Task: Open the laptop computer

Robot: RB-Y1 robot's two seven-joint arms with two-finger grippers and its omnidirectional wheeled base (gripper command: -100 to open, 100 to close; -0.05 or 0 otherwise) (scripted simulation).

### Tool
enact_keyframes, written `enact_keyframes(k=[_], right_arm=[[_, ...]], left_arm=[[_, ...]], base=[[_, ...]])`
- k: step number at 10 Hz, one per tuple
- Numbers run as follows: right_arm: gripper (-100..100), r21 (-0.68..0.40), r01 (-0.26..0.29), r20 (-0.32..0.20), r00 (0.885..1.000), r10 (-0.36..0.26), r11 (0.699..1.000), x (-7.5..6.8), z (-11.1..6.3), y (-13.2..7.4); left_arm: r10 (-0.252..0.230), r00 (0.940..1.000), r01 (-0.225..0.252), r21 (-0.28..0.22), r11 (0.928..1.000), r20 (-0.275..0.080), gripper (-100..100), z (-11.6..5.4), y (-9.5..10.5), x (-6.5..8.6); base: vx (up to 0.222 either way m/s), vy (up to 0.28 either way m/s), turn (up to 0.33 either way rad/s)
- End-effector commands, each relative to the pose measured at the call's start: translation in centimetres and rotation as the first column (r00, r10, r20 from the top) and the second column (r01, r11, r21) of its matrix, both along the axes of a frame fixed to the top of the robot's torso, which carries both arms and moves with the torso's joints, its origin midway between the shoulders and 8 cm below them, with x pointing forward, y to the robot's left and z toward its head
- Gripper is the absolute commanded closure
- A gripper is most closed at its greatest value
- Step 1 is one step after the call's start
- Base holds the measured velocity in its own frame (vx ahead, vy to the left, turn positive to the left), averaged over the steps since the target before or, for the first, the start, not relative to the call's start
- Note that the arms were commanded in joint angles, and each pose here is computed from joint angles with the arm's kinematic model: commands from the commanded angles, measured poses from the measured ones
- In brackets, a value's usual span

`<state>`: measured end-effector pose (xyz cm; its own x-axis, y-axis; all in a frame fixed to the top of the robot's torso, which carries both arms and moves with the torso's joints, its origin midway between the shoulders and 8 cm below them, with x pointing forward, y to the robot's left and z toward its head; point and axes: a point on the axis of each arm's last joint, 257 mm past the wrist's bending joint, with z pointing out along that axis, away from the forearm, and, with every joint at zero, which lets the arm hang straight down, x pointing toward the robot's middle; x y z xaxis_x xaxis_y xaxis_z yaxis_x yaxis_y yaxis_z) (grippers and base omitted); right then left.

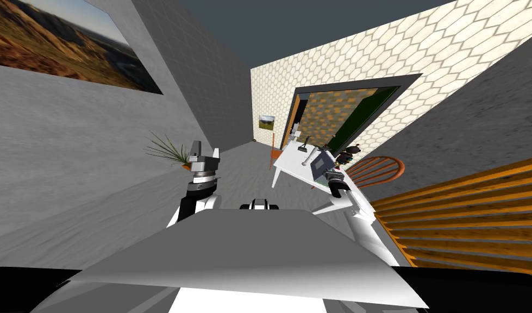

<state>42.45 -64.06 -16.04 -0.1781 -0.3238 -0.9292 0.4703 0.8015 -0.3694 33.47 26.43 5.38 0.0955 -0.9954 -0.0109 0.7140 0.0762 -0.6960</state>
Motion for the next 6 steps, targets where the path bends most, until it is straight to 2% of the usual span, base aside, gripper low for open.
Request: enact_keyframes(k=[1, 3, 6], right_arm=[[100, 0.108, -0.018, 0.055, 0.998, 0.013, 0.994, 0.5, -1.5, 1.0], [100, 0.213, -0.043, 0.113, 0.993, 0.019, 0.976, 1.2, -2.9, 2.1], [100, 0.314, -0.074, 0.172, 0.985, 0.020, 0.946, 1.8, -4.2, 3.3]], left_arm=[[0.000, 1.0000, 0.000, 0.000, 1.0000, 0.000, 0, 0.0, 0.0, 0.0], [0.000, 1.0000, 0.000, 0.000, 1.0000, 0.000, 0, 0.0, 0.0, 0.0], [0.000, 1.0000, 0.000, 0.000, 1.0000, 0.000, 0, 0.0, 0.0, 0.0]], base=[[-0.011, -0.061, -0.083], [-0.009, -0.084, -0.086], [-0.016, -0.099, -0.074]])
